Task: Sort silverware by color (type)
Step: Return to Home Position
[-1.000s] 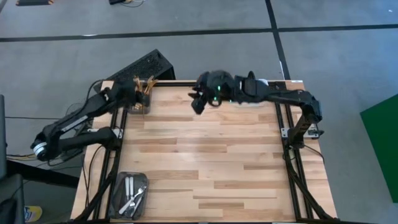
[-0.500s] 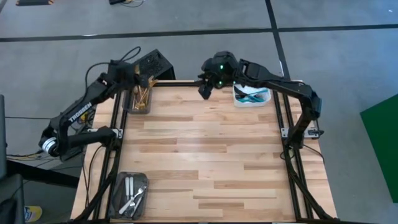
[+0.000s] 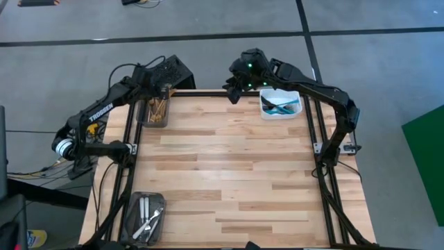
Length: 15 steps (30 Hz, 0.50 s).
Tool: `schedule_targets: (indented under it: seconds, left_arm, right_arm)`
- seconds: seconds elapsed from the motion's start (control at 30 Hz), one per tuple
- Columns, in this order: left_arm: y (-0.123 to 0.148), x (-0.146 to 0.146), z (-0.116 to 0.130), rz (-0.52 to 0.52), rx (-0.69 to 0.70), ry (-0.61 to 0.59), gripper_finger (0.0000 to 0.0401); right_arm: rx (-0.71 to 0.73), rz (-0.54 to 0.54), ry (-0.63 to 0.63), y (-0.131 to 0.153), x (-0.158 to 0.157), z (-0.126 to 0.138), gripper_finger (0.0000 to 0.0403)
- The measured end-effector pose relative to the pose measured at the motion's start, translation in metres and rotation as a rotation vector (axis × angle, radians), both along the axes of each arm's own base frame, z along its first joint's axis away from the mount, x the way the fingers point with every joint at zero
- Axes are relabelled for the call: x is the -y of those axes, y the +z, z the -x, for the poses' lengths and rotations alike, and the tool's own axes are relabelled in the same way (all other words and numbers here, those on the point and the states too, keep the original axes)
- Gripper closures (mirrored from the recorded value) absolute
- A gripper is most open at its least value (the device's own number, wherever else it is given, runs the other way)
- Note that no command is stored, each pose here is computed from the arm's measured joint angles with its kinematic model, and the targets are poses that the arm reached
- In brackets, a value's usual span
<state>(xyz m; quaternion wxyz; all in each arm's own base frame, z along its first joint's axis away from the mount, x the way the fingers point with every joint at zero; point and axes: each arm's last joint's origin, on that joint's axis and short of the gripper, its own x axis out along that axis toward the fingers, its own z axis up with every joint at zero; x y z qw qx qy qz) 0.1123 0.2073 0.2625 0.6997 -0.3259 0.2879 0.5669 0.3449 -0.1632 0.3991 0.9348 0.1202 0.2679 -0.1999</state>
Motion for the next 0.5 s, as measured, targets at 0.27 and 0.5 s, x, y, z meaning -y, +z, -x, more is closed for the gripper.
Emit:
schedule_targets:
  seconds: [0.27,0.5]
  left_arm:
    - [0.021,0.006,-0.002,0.006,0.069,-0.130,0.0267]
    - [0.090,0.046,-0.007,-0.261,0.319,-0.511,0.0274]
  right_arm:
    - [0.022,-0.085,0.153,-0.001,-0.013,-0.004,0.0233]
    - [0.152,-0.139,0.330,0.012,-0.029,-0.010,0.0245]
